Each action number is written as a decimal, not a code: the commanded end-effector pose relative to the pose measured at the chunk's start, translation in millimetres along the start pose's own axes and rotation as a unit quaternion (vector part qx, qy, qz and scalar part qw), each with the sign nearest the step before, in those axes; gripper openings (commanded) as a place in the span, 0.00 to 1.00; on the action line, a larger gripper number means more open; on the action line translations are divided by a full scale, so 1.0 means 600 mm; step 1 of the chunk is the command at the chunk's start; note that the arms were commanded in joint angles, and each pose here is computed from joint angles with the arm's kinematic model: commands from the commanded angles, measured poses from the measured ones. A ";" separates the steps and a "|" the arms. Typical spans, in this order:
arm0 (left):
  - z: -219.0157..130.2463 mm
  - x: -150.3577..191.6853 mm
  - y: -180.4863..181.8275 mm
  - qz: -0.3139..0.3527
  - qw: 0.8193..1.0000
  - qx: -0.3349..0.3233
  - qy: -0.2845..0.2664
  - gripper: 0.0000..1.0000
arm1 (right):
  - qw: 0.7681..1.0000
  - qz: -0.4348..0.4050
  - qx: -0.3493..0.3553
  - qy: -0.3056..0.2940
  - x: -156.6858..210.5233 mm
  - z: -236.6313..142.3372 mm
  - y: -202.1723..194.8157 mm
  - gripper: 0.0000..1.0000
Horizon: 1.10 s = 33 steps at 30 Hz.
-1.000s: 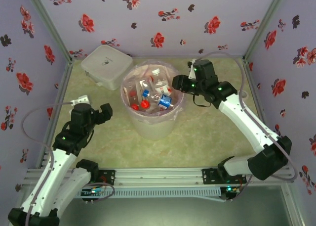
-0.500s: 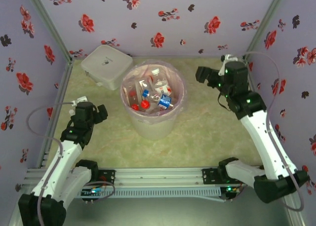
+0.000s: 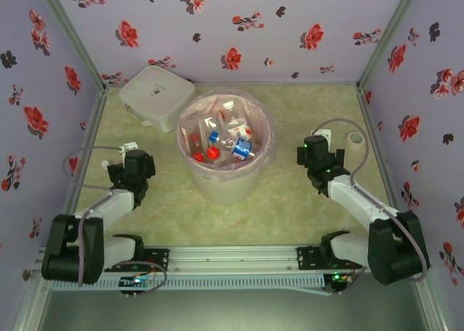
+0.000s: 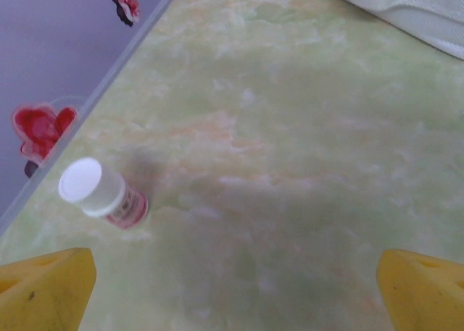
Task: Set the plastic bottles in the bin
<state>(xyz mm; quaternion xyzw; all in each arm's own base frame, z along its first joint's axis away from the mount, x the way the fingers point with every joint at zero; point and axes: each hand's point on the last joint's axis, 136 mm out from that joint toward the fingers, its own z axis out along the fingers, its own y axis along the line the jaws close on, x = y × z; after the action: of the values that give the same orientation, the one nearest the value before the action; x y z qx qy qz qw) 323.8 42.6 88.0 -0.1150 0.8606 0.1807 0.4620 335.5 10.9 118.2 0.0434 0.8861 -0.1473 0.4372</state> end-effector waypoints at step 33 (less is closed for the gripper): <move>0.068 -0.078 -0.059 -0.014 0.987 0.090 -0.132 1.00 | 0.982 0.120 -0.052 -0.138 -0.017 0.122 -0.033 0.99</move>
<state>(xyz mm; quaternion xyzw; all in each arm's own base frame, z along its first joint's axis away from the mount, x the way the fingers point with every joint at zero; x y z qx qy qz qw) 385.9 28.3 85.7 -0.0511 0.8169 0.1189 0.5621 387.1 -32.1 76.8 0.0959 0.8276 -0.0705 0.5485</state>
